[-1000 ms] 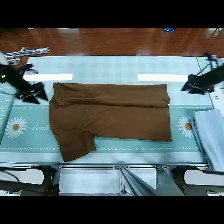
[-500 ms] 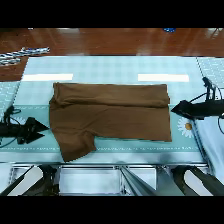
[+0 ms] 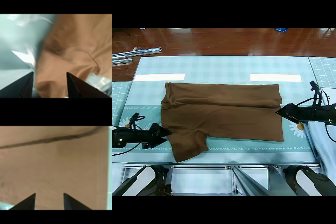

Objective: Fold the shirts.

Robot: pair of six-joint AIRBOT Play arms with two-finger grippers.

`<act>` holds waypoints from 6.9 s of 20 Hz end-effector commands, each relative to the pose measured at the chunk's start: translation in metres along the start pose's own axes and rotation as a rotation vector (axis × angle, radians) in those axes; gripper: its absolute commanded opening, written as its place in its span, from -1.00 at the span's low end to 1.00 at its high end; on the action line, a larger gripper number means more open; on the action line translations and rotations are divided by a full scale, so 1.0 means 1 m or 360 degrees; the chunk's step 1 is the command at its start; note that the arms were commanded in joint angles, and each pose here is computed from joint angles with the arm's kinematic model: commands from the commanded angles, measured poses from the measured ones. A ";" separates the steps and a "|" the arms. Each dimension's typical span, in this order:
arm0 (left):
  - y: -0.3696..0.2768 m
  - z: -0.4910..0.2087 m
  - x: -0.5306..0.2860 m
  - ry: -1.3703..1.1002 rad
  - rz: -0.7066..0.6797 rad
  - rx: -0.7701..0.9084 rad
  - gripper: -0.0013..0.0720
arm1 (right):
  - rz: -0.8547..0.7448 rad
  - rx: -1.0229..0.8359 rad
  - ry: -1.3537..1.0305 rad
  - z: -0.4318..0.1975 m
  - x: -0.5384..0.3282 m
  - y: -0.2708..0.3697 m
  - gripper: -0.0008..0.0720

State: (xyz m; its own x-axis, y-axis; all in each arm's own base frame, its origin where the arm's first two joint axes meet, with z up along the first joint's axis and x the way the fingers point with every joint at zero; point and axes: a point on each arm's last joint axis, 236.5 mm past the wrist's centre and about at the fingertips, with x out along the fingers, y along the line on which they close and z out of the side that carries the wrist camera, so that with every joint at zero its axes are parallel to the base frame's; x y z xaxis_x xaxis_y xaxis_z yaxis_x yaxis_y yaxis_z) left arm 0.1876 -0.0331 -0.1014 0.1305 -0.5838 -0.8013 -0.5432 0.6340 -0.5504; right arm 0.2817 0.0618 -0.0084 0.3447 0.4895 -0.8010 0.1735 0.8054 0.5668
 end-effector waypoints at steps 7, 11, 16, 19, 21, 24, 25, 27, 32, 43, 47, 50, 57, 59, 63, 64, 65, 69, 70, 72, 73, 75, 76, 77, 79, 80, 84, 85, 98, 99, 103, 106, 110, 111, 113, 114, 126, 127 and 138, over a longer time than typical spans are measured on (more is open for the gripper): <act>0.001 0.000 0.025 0.0017 0.0117 0.0106 -0.93 | -0.0405 0.0133 -0.0022 -0.014 -0.034 -0.063 0.15; 0.001 -0.002 0.025 0.0026 0.0115 0.0131 -0.93 | -0.0607 0.0314 0.0295 -0.086 -0.028 -0.101 0.15; 0.000 -0.007 0.025 0.0067 0.0105 0.0163 -0.93 | -0.0592 0.0397 0.0503 -0.123 -0.007 -0.113 0.15; -0.001 -0.012 0.025 0.0098 0.0097 0.0180 -0.93 | -0.0512 0.0426 0.0506 -0.117 0.011 -0.111 0.15; -0.001 -0.013 0.025 0.0102 0.0096 0.0179 -0.93 | -0.0441 0.0450 0.0479 -0.110 0.021 -0.105 0.15; -0.001 -0.013 0.025 0.0101 0.0096 0.0179 -0.93 | -0.0297 0.0494 0.0431 -0.098 0.036 -0.091 0.15; -0.001 -0.013 0.025 0.0101 0.0096 0.0179 -0.93 | -0.0249 0.0514 0.0396 -0.091 0.042 -0.087 0.15; -0.001 -0.012 0.025 0.0100 0.0096 0.0180 -0.93 | -0.0137 0.0556 0.0324 -0.076 0.054 -0.077 0.14; -0.009 0.001 0.015 0.0048 0.0089 0.0223 -0.93 | 0.0147 0.0342 0.0409 -0.074 0.053 -0.040 -0.91; -0.152 0.118 -0.048 -0.0375 -0.0243 0.0536 -0.93 | 0.0091 0.0154 0.0117 0.054 0.024 -0.018 -0.91; -0.180 0.168 -0.031 -0.0304 -0.0251 0.0495 -0.93 | 0.0081 0.0143 0.0086 0.104 0.043 -0.016 -0.91; -0.195 0.200 -0.027 -0.0262 -0.0273 0.0482 -0.93 | 0.0084 0.0149 0.0062 0.137 0.052 -0.020 -0.91; -0.217 0.242 -0.005 -0.0238 -0.0285 0.0538 -0.93 | 0.0162 0.0249 -0.0013 0.178 0.083 -0.029 -0.91; -0.213 0.244 0.011 -0.0204 -0.0272 0.0532 -0.93 | 0.0206 0.0280 -0.0042 0.184 0.095 -0.029 -0.91; -0.202 0.235 0.014 -0.0085 -0.0261 0.0477 0.42 | 0.0184 0.0268 -0.0106 0.196 0.091 -0.034 0.15; -0.194 0.236 -0.001 -0.0064 -0.0241 0.0403 0.42 | 0.0202 0.0258 -0.0110 0.199 0.076 -0.033 0.15; -0.185 0.237 -0.021 -0.0057 -0.0214 0.0402 0.42 | 0.0221 0.0243 -0.0102 0.200 0.055 -0.033 0.15; -0.129 0.241 -0.130 -0.0321 0.0017 0.0373 0.42 | -0.0038 0.0204 -0.0109 0.183 -0.054 -0.093 0.15; -0.126 0.239 -0.152 -0.0435 0.0042 0.0370 0.42 | -0.0126 0.0252 -0.0168 0.178 -0.073 -0.112 0.15; -0.137 0.206 -0.164 -0.0533 0.0058 0.0492 0.42 | -0.0203 0.0394 -0.0301 0.165 -0.090 -0.143 0.15; -0.143 0.186 -0.155 -0.0559 0.0068 0.0575 0.42 | -0.0222 0.0506 -0.0359 0.156 -0.084 -0.157 0.15; -0.153 0.152 -0.128 -0.0691 0.0071 0.0661 0.42 | -0.0173 0.0637 -0.0354 0.136 -0.052 -0.165 0.15; -0.155 0.137 -0.114 -0.0757 0.0069 0.0705 0.42 | -0.0131 0.0642 -0.0333 0.130 -0.036 -0.161 0.15; -0.157 0.123 -0.101 -0.0787 0.0065 0.0749 0.42 | -0.0092 0.0635 -0.0301 0.125 -0.021 -0.154 0.15; -0.158 0.097 -0.073 -0.0746 0.0063 0.0834 0.42 | -0.0004 0.0607 -0.0228 0.125 0.003 -0.139 0.15; -0.159 0.087 -0.060 -0.0685 0.0065 0.0861 0.42 | 0.0059 0.0608 -0.0211 0.127 0.014 -0.129 0.15; -0.169 0.070 -0.030 -0.0556 0.0055 0.0916 0.42 | 0.0193 0.0577 -0.0122 0.133 0.051 -0.101 0.15; -0.171 0.069 -0.026 -0.0540 0.0038 0.0903 0.42 | 0.0201 0.0571 -0.0087 0.134 0.060 -0.097 0.15; -0.178 0.061 -0.018 -0.0474 -0.0038 0.0856 -0.91 | 0.0260 0.0164 0.0108 0.152 0.090 -0.002 -0.91; -0.186 0.057 -0.017 -0.0465 -0.0085 0.0845 -0.93 | 0.0211 0.0097 0.0129 0.146 0.075 -0.004 -0.91; -0.238 0.043 -0.009 -0.0540 -0.0198 0.1037 -0.93 | -0.0011 -0.0183 0.0082 0.118 0.009 0.004 -0.92; -0.288 0.032 0.017 -0.0522 -0.0249 0.1192 -0.93 | -0.0045 -0.0312 -0.0086 0.091 -0.038 0.027 -0.91; -0.340 -0.005 0.094 -0.0204 -0.0237 0.1340 -0.94 | -0.0036 -0.0397 -0.0223 0.045 -0.081 0.053 -0.91; -0.349 -0.020 0.117 -0.0096 -0.0224 0.1346 -0.93 | -0.0030 -0.0408 -0.0245 0.035 -0.088 0.058 -0.91; -0.357 -0.056 0.161 0.0125 -0.0178 0.1353 -0.94 | -0.0018 -0.0412 -0.0273 0.019 -0.099 0.065 -0.91; -0.359 -0.077 0.183 0.0231 -0.0151 0.1373 -0.93 | -0.0013 -0.0422 -0.0284 0.013 -0.103 0.068 -0.91; -0.366 -0.173 0.245 0.0617 -0.0113 0.1553 -0.93 | 0.0095 -0.0516 -0.0292 -0.008 -0.104 0.105 -0.91; -0.376 -0.149 0.229 0.0561 -0.0134 0.1522 -0.93 | 0.0116 -0.0517 -0.0310 -0.006 -0.103 0.111 -0.91; -0.265 0.058 -0.065 -0.0564 0.0169 0.1239 -0.93 | 0.0376 -0.0575 -0.0036 0.014 0.022 0.212 -0.91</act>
State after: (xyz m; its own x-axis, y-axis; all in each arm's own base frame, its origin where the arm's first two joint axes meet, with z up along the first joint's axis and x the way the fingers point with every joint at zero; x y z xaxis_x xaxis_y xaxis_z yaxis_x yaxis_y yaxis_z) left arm 0.3890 -0.2177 0.0682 0.2724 -0.4953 -0.8249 0.2509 0.8642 -0.4361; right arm 0.3091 0.1911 0.1117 0.3964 0.6362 -0.6619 -0.2216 0.7659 0.6035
